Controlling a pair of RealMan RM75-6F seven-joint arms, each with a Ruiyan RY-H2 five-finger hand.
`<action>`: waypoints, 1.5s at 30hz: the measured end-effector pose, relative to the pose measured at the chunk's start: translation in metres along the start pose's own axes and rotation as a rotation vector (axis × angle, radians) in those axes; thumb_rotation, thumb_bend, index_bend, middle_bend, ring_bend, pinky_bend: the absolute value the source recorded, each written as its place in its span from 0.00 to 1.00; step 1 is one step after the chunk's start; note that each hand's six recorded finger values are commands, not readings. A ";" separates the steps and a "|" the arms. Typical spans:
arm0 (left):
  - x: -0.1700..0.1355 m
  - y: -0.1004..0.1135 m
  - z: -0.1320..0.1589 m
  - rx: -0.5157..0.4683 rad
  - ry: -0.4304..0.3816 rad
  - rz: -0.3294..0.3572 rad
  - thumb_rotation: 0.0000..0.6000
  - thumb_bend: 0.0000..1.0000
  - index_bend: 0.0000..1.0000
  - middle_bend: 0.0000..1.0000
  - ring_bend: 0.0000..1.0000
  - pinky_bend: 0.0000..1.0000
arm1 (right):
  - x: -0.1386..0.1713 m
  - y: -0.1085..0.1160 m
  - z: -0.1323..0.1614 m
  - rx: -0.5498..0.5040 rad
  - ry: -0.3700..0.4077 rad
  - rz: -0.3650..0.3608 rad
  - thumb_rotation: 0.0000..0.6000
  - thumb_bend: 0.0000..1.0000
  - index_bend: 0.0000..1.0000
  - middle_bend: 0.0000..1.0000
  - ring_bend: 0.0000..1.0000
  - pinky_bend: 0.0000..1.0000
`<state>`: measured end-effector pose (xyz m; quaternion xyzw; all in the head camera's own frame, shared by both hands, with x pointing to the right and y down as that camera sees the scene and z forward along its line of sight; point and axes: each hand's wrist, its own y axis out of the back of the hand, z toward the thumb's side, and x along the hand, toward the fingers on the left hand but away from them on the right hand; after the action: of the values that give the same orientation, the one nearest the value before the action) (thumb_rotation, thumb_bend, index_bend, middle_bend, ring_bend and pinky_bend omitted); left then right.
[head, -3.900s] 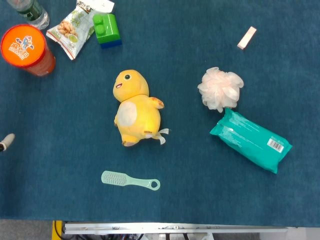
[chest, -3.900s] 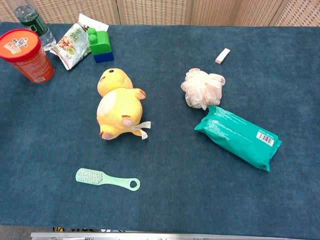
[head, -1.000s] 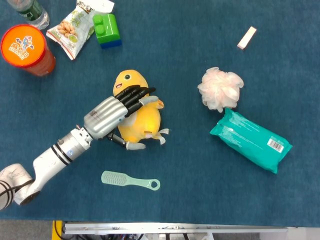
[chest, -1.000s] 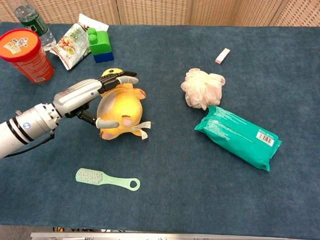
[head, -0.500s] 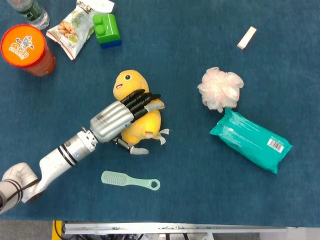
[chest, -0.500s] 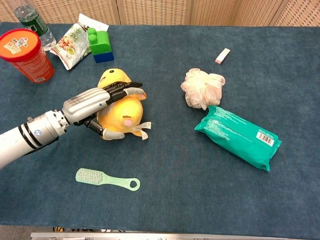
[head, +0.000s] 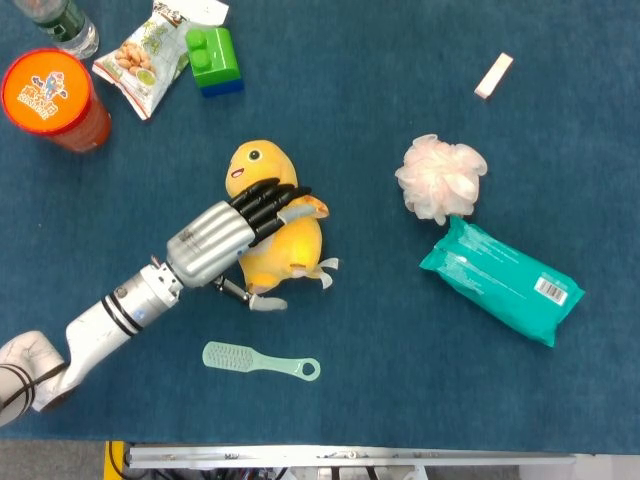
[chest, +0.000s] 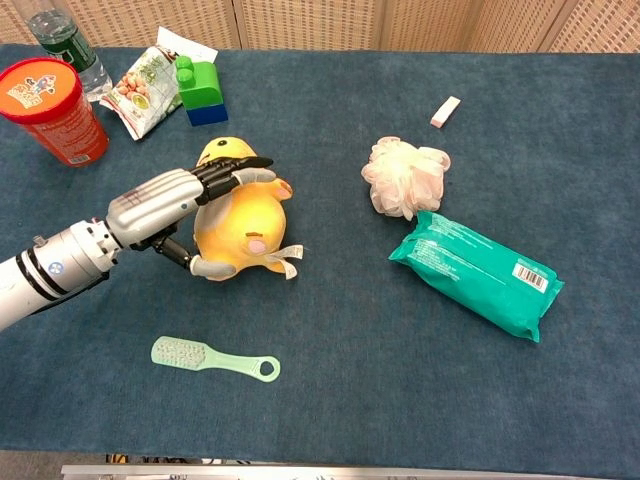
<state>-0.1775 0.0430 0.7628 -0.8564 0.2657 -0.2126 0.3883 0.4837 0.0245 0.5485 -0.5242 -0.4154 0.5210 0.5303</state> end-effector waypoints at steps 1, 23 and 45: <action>0.002 0.002 0.000 0.000 0.000 0.006 0.36 0.03 0.00 0.00 0.00 0.00 | 0.000 0.000 0.000 -0.001 0.001 0.001 1.00 0.05 0.24 0.30 0.16 0.27; -0.010 -0.009 -0.003 0.029 0.009 -0.036 0.36 0.03 0.00 0.00 0.00 0.00 | 0.004 -0.002 -0.001 -0.003 -0.014 0.007 1.00 0.05 0.24 0.30 0.16 0.27; -0.044 0.065 0.003 0.050 -0.022 0.145 0.38 0.03 0.42 0.47 0.35 0.56 | 0.001 -0.008 0.000 -0.015 -0.001 0.016 1.00 0.05 0.24 0.29 0.16 0.27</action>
<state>-0.2285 0.0354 0.7031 -0.8272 0.3173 -0.1809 0.4270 0.4848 0.0264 0.5559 -0.5311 -0.4157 0.5223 0.5218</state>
